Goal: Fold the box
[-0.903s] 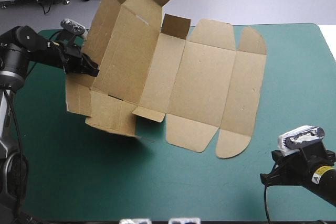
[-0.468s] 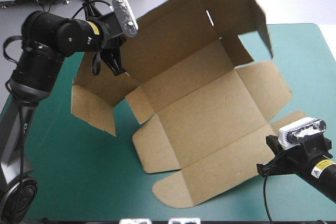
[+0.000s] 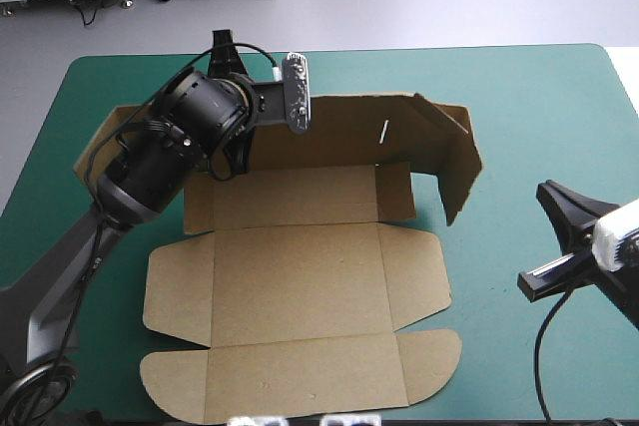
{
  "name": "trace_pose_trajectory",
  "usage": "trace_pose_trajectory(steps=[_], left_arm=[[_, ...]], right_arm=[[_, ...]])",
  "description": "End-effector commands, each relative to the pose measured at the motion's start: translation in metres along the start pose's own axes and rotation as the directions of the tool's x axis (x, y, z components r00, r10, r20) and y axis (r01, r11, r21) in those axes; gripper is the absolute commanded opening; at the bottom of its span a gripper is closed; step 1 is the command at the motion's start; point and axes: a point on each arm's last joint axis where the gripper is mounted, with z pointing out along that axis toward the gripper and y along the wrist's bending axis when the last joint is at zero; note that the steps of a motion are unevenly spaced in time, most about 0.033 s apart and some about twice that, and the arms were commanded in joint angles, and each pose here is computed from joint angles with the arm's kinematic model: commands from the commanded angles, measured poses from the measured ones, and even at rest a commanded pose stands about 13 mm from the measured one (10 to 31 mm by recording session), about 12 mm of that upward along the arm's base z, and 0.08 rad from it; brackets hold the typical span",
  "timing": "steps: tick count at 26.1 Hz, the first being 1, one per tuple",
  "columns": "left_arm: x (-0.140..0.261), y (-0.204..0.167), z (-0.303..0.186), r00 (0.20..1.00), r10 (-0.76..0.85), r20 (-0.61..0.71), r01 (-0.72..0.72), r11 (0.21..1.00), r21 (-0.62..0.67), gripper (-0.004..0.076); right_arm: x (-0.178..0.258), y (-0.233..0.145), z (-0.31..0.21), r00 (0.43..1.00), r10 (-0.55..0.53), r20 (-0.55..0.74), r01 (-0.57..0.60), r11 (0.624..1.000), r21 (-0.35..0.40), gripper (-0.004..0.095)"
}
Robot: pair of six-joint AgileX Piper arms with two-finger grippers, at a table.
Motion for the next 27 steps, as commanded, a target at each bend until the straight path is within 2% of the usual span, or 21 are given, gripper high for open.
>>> trace_pose_trajectory(steps=[1,9,17,22,24,27], left_arm=[[0.003,0.007,-0.021,0.996,-0.029,0.088,0.042,0.989,-0.143,-0.001],[0.003,-0.009,-0.018,0.969,-0.015,0.246,0.085,0.957,-0.277,-0.001],[0.009,-0.018,-0.004,0.988,-0.033,0.148,0.094,0.902,-0.422,-0.001],[-0.017,-0.048,0.0,0.977,0.137,0.162,-0.051,0.894,-0.444,-0.001],[-0.026,-0.063,0.003,0.962,0.253,0.102,-0.164,0.836,-0.524,-0.001],[-0.027,-0.067,0.004,0.962,0.268,0.05,-0.173,0.743,-0.647,-0.001]], right_arm=[[-0.02,-0.004,-0.007,0.993,-0.032,0.111,0.028,0.999,0.043,-0.0018],[-0.021,-0.005,-0.007,0.993,-0.037,0.11,0.031,0.998,0.053,-0.0018],[-0.018,-0.008,0.014,0.998,-0.037,0.048,0.035,0.998,0.053,-0.0017],[-0.014,-0.014,0.048,0.998,-0.048,-0.036,0.05,0.997,0.057,-0.0018],[-0.017,-0.016,0.058,0.999,-0.046,-0.028,0.048,0.997,0.062,-0.0018],[-0.032,-0.018,0.064,0.999,-0.051,-0.015,0.051,0.997,0.064,-0.0018]])
